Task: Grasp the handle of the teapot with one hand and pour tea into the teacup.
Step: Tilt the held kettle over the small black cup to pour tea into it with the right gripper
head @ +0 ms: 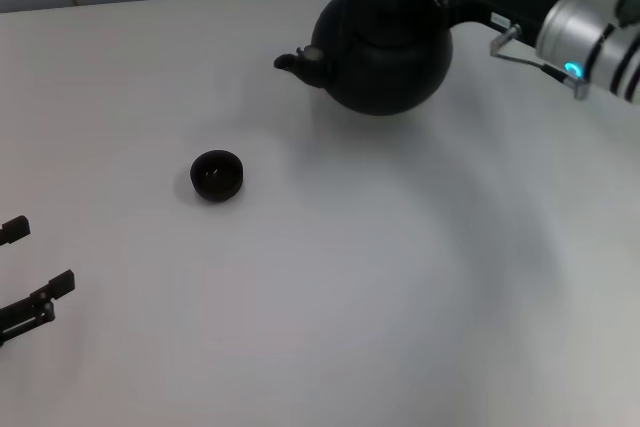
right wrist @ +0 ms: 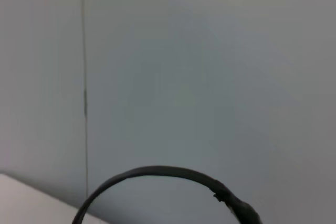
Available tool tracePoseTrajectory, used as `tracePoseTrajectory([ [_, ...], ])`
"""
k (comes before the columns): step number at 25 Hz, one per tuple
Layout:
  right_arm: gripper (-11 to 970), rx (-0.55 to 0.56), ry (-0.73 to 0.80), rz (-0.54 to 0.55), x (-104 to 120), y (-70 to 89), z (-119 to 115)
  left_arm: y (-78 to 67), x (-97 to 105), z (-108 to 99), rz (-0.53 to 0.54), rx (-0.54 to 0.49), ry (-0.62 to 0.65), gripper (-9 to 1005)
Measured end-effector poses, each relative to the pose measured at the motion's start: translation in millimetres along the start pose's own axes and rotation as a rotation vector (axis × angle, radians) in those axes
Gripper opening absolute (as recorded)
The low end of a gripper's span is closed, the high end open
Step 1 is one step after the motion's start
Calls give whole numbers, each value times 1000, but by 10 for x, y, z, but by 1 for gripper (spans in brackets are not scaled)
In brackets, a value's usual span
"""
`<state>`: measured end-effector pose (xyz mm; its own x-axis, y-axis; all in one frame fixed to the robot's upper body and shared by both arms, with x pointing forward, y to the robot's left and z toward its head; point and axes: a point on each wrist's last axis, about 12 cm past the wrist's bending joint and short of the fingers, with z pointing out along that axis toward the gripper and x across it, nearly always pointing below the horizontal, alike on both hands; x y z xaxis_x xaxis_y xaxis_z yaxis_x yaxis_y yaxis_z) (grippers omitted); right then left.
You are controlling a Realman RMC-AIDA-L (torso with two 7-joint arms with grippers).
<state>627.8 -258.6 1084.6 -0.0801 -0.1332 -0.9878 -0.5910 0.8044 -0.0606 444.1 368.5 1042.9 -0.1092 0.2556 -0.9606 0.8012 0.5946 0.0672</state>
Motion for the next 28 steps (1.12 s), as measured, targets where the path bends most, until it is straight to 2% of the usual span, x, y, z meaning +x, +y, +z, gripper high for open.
tracePoseTrajectory([
  [4,73,-54,30,-70,-173,19,214,-7,0,6,-1,2,-2,802],
  [14,73,-155,42,-212,-376,167,452,-15,-16,68,2,9,-12,802],
  [19,73,-188,35,-280,-388,272,494,-26,-19,100,-2,13,-17,802],
  [28,73,-197,12,-362,-358,358,499,-24,-29,122,-8,11,-24,802],
])
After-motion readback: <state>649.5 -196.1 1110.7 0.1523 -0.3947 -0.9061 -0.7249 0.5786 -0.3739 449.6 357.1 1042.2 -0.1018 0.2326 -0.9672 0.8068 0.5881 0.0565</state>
